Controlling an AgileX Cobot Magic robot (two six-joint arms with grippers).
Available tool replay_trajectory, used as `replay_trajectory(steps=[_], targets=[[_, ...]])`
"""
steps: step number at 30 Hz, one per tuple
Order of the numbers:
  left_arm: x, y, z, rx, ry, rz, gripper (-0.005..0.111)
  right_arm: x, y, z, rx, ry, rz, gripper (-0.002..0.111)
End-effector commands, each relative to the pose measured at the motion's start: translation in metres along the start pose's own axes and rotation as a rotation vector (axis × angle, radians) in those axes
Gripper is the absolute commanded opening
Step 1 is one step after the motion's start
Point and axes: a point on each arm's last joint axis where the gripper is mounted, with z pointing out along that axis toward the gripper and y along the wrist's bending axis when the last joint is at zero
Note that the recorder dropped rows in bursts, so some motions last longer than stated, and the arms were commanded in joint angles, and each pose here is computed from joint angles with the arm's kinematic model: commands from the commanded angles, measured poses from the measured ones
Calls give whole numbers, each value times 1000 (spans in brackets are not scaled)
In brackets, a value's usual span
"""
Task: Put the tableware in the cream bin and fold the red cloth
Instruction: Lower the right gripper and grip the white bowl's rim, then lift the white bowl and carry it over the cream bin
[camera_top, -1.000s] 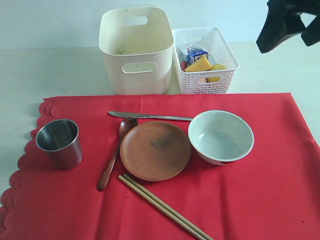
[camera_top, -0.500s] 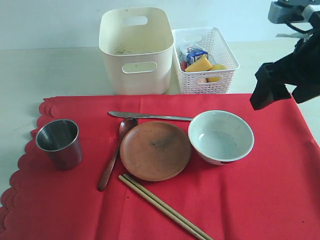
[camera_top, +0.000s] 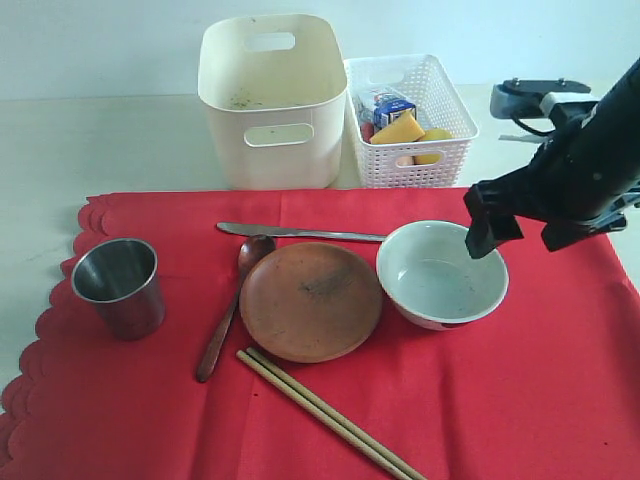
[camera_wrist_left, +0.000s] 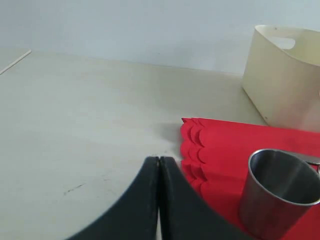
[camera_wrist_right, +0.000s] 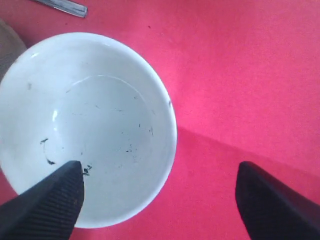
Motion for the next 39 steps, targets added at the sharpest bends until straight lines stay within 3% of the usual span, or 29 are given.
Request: replay_trajectory(steps=[1, 4, 6, 14, 26, 39], targets=[[0, 0, 0, 7, -7, -2, 1, -3, -6, 24, 6, 30, 21, 78], [0, 0, 0, 7, -7, -2, 1, -4, -8, 39, 6, 54, 21, 77], [0, 0, 0, 7, -7, -2, 1, -5, -10, 50, 10, 66, 27, 68], [0, 0, 0, 7, -7, -2, 1, -8, -13, 60, 15, 45, 38, 0], [0, 0, 0, 7, -7, -2, 1, -19, -2, 7, -5, -84, 13, 0], [0, 0, 0, 7, -7, -2, 1, -72, 28, -99, -61, -305, -80, 0]])
